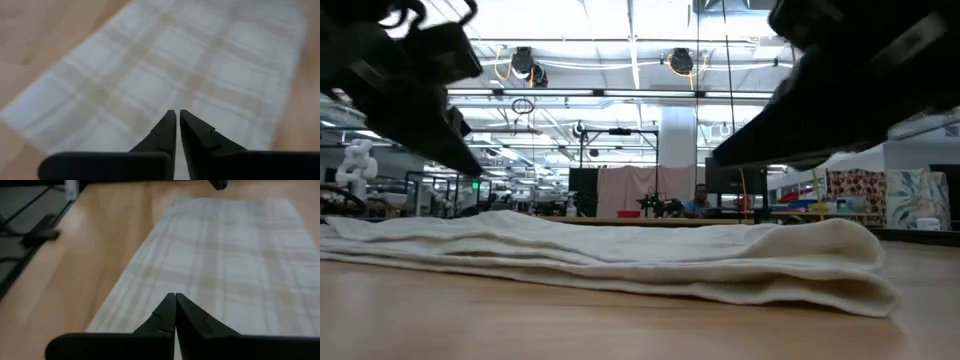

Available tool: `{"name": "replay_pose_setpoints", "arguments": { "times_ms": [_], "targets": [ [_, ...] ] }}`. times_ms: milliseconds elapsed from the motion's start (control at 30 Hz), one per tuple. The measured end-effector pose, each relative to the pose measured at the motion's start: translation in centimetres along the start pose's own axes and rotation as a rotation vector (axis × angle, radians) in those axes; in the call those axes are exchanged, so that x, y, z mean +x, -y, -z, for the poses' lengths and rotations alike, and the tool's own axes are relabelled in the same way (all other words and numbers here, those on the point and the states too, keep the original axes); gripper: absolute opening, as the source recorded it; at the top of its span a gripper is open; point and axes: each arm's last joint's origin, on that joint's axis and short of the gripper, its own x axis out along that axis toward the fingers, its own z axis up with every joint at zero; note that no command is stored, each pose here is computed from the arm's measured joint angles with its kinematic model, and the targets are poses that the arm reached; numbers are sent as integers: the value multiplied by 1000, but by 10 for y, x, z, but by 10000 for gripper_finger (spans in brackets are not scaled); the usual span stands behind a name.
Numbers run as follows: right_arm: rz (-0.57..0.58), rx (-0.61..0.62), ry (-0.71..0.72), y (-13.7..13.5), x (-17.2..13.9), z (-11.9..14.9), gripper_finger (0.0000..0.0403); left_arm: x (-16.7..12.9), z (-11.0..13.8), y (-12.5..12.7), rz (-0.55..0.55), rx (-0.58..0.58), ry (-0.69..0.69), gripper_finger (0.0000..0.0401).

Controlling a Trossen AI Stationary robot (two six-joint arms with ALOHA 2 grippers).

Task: Roll towel
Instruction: Fold the brown checkered towel

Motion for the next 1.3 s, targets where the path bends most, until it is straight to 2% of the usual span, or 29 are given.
{"name": "replay_pose_setpoints", "arguments": {
  "times_ms": [200,300,400,567,667,800,1000,1100,1300],
  "targets": [
    [-67,-44,-66,-23,-21,12,18,-3,5,22,103,35,52,109],
    [-129,-106,-78,-35,-29,19,46,0,1,34,152,72,144,154],
    [-147,-154,-71,-45,-38,24,88,7,-1,45,178,123,239,182],
    [-88,-230,-25,-58,-42,25,178,25,1,54,154,228,243,180],
    [-87,-271,-43,-65,-38,28,232,34,0,61,138,263,232,177],
    [-65,-326,-87,-74,-25,34,277,42,-4,70,127,293,235,176],
    [14,-380,-143,-85,-11,37,274,48,-8,76,112,319,235,176],
    [61,-371,-155,-85,-7,38,259,49,-10,77,104,315,244,176],
    [84,-368,-178,-81,-5,40,214,49,-10,77,103,305,250,176]
  ]
}}
